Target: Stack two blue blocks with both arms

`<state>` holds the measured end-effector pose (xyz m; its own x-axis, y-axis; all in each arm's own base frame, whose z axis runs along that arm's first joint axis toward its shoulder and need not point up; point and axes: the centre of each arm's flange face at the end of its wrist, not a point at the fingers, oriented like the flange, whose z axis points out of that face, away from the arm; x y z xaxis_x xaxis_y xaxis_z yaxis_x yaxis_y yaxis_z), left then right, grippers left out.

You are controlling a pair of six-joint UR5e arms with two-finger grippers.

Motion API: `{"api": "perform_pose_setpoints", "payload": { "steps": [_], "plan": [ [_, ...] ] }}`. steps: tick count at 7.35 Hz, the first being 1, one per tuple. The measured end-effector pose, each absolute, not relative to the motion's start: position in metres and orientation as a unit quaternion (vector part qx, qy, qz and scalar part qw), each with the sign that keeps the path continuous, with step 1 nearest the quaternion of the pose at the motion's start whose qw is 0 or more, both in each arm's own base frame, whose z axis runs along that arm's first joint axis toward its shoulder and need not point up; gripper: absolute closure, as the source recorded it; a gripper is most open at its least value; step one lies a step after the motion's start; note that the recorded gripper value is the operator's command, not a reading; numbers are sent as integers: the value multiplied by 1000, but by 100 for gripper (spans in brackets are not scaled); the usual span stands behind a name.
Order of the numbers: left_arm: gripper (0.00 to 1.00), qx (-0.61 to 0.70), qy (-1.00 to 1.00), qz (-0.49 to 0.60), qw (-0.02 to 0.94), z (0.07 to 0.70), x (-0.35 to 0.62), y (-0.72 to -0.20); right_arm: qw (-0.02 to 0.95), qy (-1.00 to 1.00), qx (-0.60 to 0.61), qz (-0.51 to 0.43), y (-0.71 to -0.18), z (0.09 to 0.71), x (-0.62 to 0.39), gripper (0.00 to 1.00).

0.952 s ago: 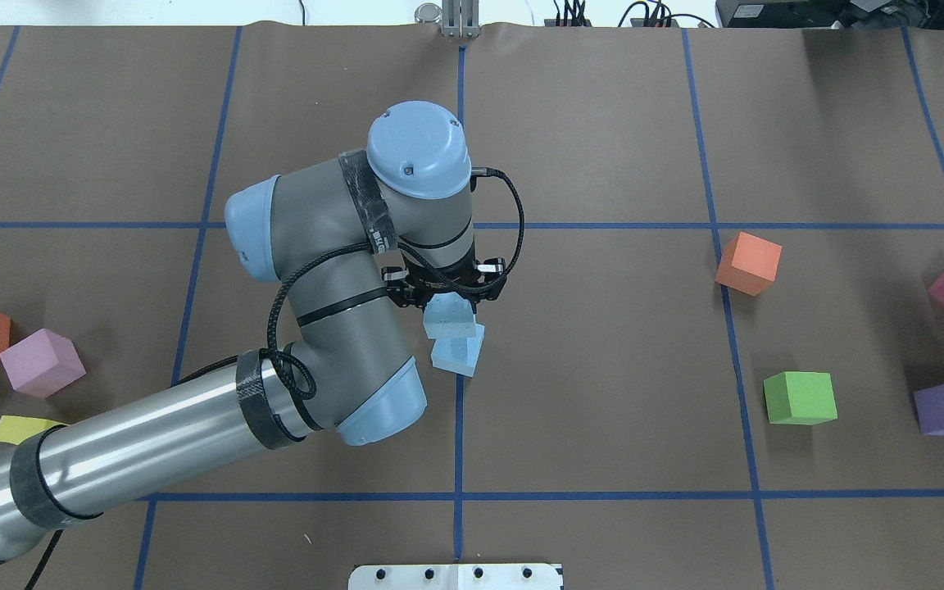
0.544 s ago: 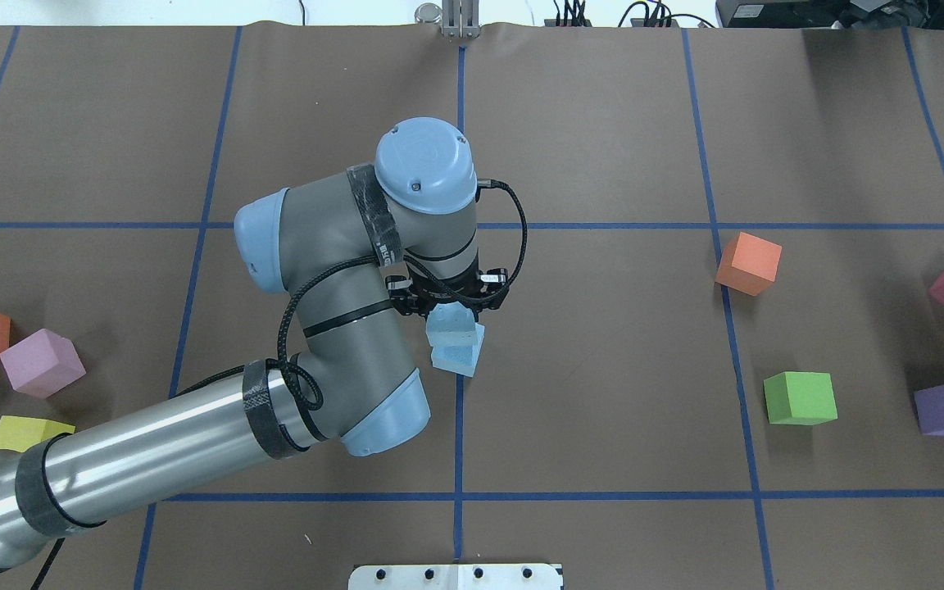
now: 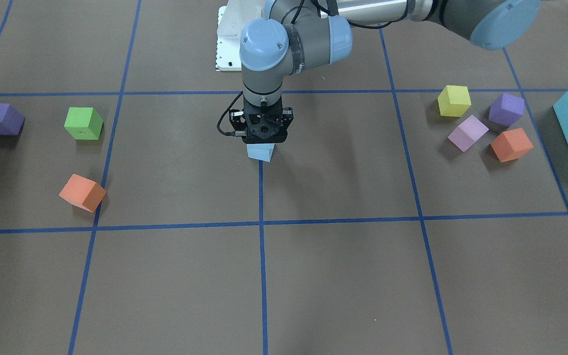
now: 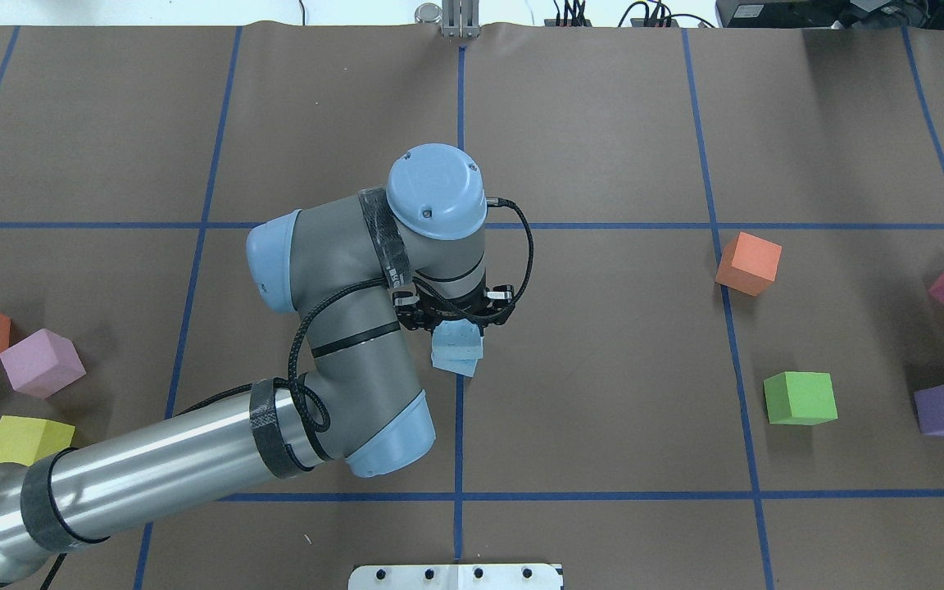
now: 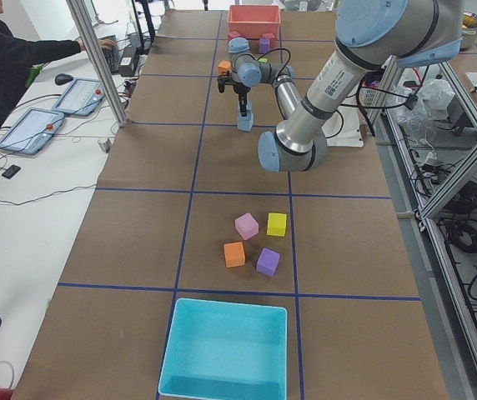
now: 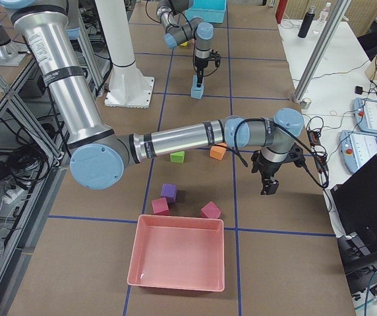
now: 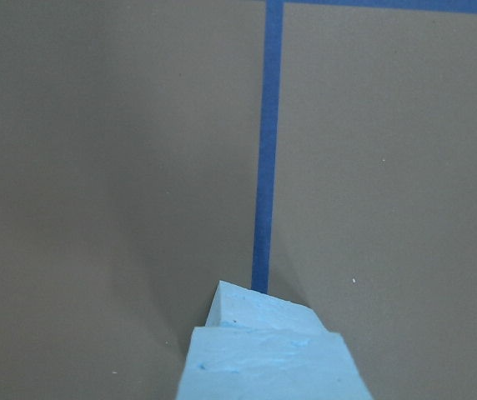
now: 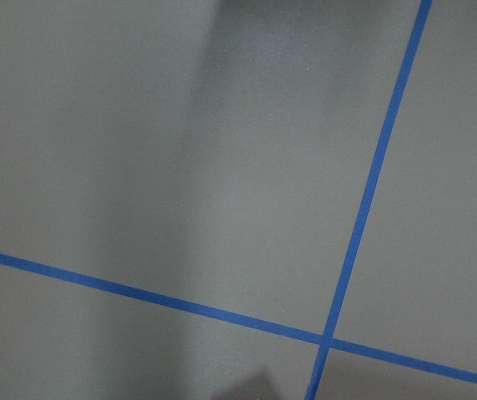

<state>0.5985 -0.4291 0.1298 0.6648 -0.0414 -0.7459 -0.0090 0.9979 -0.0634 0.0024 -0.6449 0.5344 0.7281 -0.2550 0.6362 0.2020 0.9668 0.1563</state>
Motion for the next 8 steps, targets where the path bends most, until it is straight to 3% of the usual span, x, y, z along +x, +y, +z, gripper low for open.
{"api": "perform_pose_setpoints", "payload": {
  "steps": [5, 8],
  "plan": [
    [2, -4, 434, -7, 901, 113, 552, -443, 929, -347, 36, -122, -644, 537, 2, 0],
    [2, 23, 466, 4, 884, 116, 428, -476, 929, -347, 34, -121, -642, 541, 2, 0]
  ]
}}
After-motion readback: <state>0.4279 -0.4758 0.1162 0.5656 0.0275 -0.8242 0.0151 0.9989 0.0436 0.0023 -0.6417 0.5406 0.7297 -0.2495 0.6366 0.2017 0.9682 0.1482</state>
